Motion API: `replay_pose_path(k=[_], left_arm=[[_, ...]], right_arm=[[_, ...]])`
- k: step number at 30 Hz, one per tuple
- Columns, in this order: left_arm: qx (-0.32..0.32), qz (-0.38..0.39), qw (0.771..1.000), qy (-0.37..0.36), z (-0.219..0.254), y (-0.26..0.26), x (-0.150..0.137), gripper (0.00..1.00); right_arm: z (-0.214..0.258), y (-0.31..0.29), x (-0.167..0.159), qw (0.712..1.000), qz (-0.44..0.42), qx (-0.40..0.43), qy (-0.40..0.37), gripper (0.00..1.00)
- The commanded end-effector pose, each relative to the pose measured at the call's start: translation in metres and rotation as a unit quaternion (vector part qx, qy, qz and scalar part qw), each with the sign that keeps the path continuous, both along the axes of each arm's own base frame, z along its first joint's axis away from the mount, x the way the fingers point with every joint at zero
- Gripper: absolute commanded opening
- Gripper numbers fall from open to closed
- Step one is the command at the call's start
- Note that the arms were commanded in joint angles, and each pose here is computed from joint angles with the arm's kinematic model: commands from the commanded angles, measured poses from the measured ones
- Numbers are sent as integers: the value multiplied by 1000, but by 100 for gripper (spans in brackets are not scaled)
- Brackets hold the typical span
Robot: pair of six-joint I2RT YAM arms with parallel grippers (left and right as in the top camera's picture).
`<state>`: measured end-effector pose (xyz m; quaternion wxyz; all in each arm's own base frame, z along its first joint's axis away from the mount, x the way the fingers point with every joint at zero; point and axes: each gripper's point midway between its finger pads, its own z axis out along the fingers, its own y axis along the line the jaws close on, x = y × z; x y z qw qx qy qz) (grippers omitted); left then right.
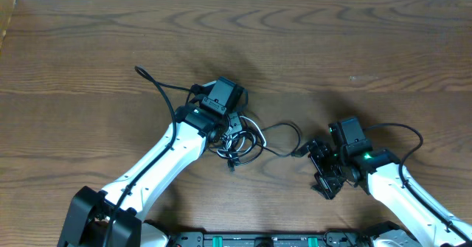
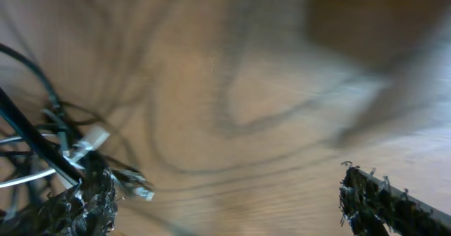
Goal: Untangle cables
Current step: 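Release the right gripper and move it left toward the bundle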
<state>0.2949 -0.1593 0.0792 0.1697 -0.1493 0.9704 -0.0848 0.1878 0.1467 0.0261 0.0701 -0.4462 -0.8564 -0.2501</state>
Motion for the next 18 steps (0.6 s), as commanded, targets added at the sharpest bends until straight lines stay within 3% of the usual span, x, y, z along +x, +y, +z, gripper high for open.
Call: replay_pose_path(k=[1,10,13,18], left_arm=[[12,-3,1000,7,-7,6,-4,8],[12,-3,1000,7,-7,6,-4,8],[12,-3,1000,7,-7,6,-4,8],[12,-3,1000,7,-7,6,-4,8]], right_arm=[[4,7,7,1000,-19,9,-10,99],[6,16,21,998,0,-10,-66,99],[8,19,28,996,2,-15,-89,92],[19,31,42,991,7,6,-131,88]])
